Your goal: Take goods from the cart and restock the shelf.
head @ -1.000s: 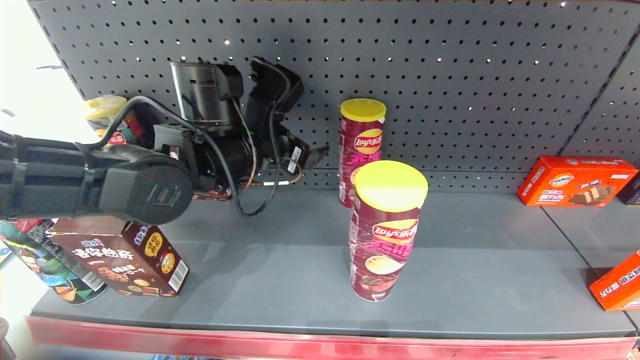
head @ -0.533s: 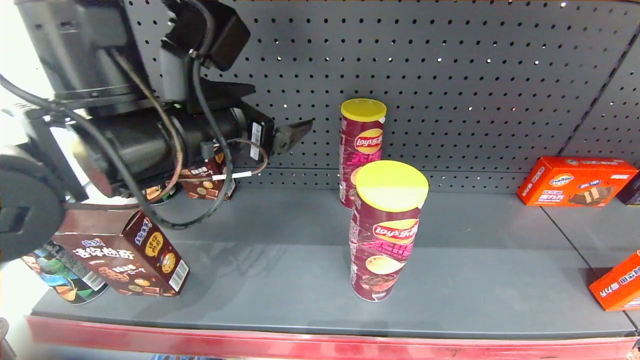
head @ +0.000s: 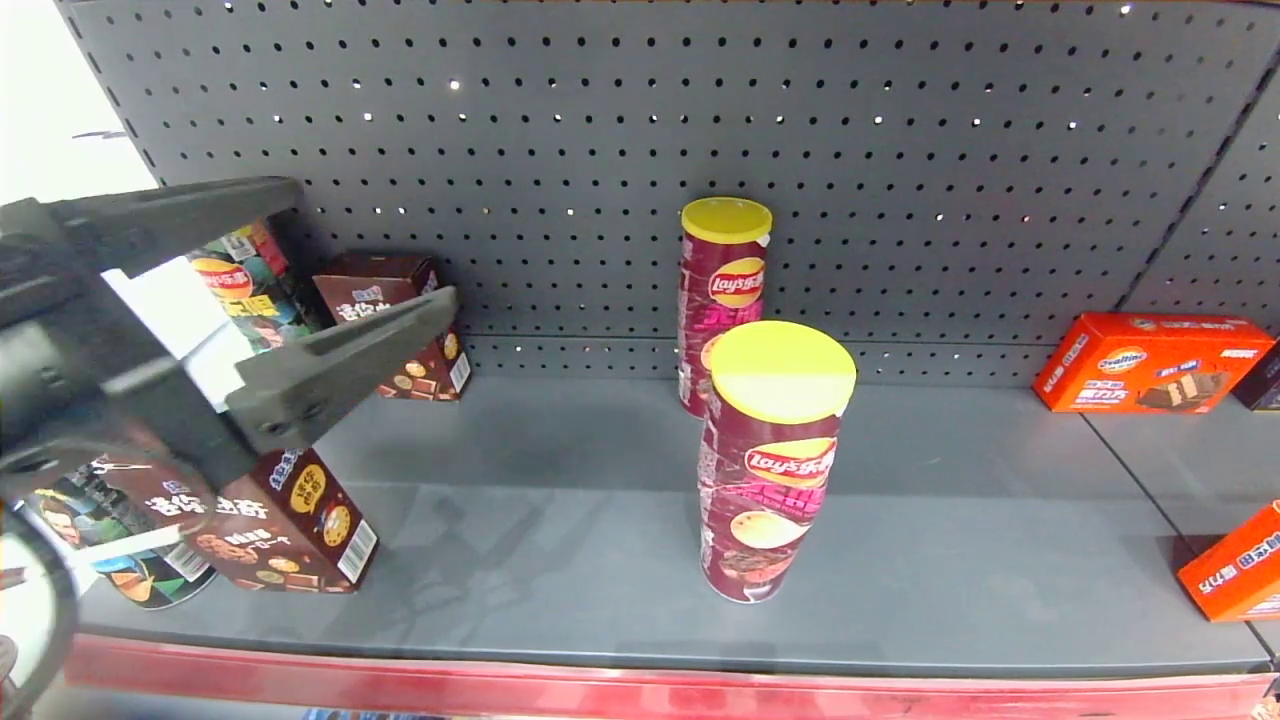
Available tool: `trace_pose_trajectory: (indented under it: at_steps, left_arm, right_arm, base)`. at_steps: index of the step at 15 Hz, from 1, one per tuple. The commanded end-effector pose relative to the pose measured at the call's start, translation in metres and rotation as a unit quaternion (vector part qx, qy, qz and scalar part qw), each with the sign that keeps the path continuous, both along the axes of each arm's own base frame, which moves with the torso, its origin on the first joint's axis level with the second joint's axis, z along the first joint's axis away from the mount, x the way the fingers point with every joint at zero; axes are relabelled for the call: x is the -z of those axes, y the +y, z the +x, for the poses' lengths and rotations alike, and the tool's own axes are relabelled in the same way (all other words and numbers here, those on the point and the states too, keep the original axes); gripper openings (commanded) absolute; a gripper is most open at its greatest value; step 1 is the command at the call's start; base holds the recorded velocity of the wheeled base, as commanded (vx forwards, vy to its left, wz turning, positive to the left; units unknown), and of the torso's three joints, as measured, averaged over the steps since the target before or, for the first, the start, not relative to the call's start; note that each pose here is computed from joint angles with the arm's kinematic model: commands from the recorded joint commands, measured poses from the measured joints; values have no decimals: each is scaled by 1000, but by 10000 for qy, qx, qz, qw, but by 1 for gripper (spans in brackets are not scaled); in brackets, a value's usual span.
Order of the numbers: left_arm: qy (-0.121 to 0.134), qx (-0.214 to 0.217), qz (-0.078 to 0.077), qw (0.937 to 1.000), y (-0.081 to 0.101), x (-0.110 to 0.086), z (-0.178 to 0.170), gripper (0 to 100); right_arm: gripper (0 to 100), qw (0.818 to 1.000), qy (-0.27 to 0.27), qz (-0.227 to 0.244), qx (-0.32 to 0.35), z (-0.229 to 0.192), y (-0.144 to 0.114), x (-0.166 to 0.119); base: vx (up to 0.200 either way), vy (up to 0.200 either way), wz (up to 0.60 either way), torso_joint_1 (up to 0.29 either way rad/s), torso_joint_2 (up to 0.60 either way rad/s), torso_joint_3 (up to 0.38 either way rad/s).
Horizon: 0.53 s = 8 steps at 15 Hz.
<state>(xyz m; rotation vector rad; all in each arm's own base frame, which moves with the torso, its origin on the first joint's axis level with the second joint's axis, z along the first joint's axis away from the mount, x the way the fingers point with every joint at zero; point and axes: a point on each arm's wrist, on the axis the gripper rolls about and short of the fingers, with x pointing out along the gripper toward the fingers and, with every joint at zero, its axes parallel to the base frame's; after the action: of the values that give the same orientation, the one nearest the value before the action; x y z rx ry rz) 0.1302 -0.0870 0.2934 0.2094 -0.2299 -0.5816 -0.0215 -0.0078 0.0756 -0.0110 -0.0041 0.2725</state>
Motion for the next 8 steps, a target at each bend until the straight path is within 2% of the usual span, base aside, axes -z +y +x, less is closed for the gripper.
trace_pose_trajectory:
  at_steps: [1, 2, 4, 5, 6, 7, 8]
  left_arm:
    - [-487, -128, -507, 9974, 52, 25, -74, 100]
    - [-572, -249, -547, 9966, 63, 36, -89, 100]
    - [-821, -1116, -601, 9885, 81, 72, -115, 100]
    - [-832, -1747, -660, 9789, 84, 89, -122, 100]
    - [-817, -2131, -763, 9706, 85, 102, -128, 100]
    - [-817, -2250, -851, 9672, 84, 119, -135, 100]
    - [-813, -2155, -921, 9687, 82, 136, -141, 100]
  right_arm:
    - [100, 10000, 4, -5, -2, 0, 0, 0]
    - [100, 10000, 4, -5, -2, 0, 0, 0]
    - [100, 10000, 4, -5, -2, 0, 0, 0]
    - [100, 10000, 4, -5, -2, 0, 0, 0]
    - [100, 10000, 4, -5, -2, 0, 0, 0]
    - [100, 10000, 4, -5, -2, 0, 0, 0]
    - [100, 10000, 4, -5, -2, 0, 0, 0]
  base:
    - [0, 0, 0, 0, 0, 0]
    - [0, 0, 0, 0, 0, 0]
    - [0, 0, 0, 0, 0, 0]
    - [0, 0, 0, 0, 0, 0]
    - [0, 0, 0, 0, 0, 0]
    - [0, 0, 0, 0, 0, 0]
    - [0, 0, 0, 0, 0, 0]
